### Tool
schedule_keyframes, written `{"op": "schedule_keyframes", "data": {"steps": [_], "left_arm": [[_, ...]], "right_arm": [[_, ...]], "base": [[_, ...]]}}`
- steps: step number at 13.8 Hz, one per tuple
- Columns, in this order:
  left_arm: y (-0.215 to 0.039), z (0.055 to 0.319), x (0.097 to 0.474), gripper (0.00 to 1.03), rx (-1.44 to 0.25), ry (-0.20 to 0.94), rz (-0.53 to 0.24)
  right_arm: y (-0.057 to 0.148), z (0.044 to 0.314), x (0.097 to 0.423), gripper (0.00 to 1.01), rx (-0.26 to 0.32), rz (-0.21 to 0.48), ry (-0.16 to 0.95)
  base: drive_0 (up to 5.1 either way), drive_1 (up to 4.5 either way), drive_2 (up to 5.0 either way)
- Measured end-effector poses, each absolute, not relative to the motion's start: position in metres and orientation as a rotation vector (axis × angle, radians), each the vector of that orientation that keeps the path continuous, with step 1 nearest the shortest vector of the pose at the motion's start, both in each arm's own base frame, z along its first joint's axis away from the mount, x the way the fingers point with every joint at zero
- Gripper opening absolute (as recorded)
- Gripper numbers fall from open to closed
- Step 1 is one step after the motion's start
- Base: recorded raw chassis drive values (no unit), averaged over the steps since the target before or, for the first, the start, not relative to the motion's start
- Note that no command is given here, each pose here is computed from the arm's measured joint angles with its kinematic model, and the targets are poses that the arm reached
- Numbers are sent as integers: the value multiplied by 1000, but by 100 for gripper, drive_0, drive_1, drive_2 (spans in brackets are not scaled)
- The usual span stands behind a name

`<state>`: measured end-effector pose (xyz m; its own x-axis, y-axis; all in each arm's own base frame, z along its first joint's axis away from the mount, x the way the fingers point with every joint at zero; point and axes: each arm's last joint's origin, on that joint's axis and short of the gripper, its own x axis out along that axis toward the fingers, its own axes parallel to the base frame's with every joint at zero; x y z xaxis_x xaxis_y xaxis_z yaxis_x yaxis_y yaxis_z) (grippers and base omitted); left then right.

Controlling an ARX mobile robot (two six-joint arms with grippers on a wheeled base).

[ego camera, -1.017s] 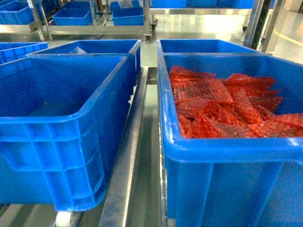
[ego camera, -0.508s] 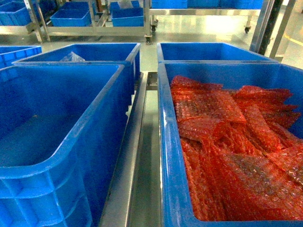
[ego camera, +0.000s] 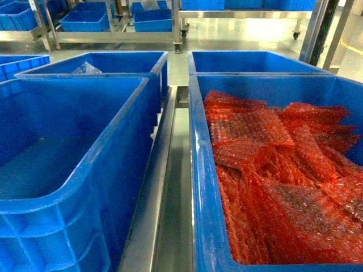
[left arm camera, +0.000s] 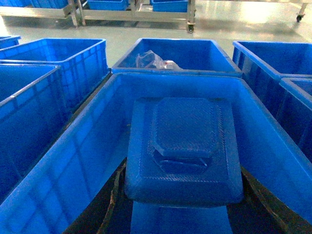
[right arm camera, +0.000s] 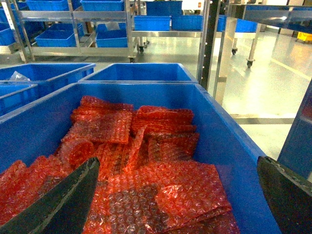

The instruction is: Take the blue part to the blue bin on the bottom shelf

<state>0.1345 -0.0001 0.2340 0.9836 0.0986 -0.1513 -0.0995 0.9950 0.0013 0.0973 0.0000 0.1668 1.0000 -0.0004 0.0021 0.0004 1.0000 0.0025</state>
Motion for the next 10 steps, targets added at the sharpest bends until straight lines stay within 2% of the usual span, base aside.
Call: {"op": "schedule_keyframes", "data": {"steps": [10], "left_arm": [[0,234,134,44,-6,152,100]], "right_arm": [[0,167,97,98,3,0,-2]], "base": [[0,0,0]]}}
